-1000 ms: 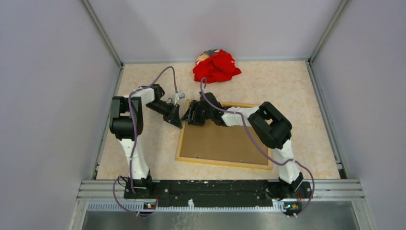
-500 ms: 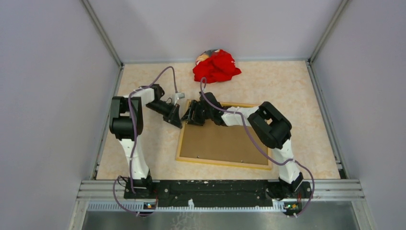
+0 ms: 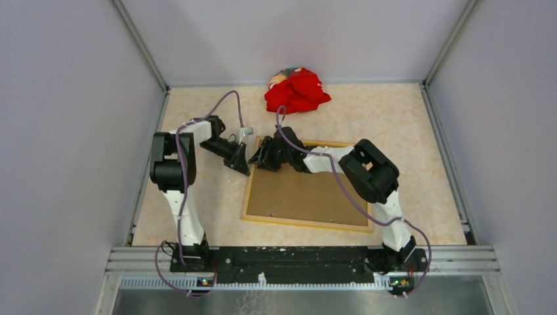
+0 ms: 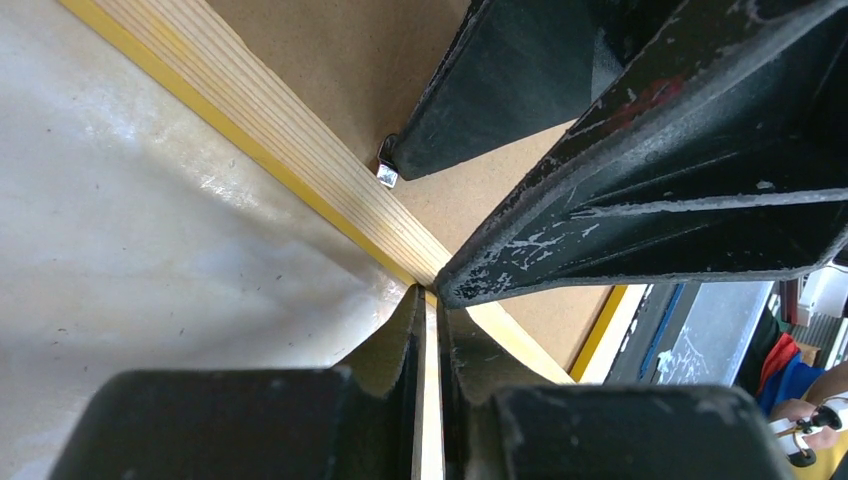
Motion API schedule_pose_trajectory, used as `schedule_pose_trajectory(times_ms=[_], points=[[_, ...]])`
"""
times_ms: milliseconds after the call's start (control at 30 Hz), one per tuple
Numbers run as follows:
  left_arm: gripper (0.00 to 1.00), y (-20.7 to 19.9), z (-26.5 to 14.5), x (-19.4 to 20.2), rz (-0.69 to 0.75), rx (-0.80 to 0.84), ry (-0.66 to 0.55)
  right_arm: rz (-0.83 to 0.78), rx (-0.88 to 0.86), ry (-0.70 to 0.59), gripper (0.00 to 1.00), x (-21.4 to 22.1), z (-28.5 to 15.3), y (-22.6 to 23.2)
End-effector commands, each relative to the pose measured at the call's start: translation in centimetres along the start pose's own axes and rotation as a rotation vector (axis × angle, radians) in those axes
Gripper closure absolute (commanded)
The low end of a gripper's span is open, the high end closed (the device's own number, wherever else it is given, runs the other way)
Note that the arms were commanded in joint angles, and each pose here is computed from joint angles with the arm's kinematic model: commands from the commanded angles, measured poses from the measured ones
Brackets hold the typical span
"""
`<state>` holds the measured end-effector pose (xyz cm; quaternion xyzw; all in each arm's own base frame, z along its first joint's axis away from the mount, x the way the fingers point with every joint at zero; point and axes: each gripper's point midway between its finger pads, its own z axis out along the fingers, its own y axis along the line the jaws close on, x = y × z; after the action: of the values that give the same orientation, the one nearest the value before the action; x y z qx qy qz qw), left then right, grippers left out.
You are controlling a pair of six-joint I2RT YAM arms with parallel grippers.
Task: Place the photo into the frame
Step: Install the photo frame at the center of the board.
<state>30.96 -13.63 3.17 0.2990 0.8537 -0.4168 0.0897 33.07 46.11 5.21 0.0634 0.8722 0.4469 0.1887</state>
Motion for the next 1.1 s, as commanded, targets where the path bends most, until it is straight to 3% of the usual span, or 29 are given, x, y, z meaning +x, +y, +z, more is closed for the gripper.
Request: schedule_pose_trajectory(times_ms=[0,167,267,400,500,700,767,800,1067], points=[[0.88,1.2,0.9,1.2,0.077,-0.044,0.048,0.007,0.044,-0.031,0.5,0.7,2.0,-2.2],[0.88,1.3,0.6,1.1,0.084,-0.059,0.05,-0.007,0.007,-0.022,0.5,0.8,0.9,-0.8],[0.87,1.3,-0.1,0.6,0.084,-0.067,0.043,-0.057,-0.076,-0.015,0.45,0.6,-1.1,2.1],[0.84,0.9,-1.5,-0.2,0.098,-0.072,0.026,-0.274,-0.108,0.026,0.39,0.8,-5.2,4.4],[0.8,0.5,-2.3,-0.7,0.102,-0.075,0.016,-0.42,-0.055,0.087,0.39,2.3,-8.5,2.9],[0.51,-0.6,-3.9,-0.9,0.142,-0.111,-0.002,-0.658,0.097,0.199,0.36,7.3,-15.9,-4.9],[0.32,-1.2,-4.6,-1.2,0.161,-0.126,-0.011,-0.76,0.141,0.23,0.35,9.3,-17.8,-6.8],[0.28,-1.7,-5.0,-1.3,0.175,-0.129,-0.019,-0.817,0.149,0.238,0.33,10.2,-18.5,-7.3],[0.23,-5.9,-7.4,-1.6,0.257,-0.141,-0.072,-1.017,0.163,0.262,0.37,14.0,-20.6,-8.1]])
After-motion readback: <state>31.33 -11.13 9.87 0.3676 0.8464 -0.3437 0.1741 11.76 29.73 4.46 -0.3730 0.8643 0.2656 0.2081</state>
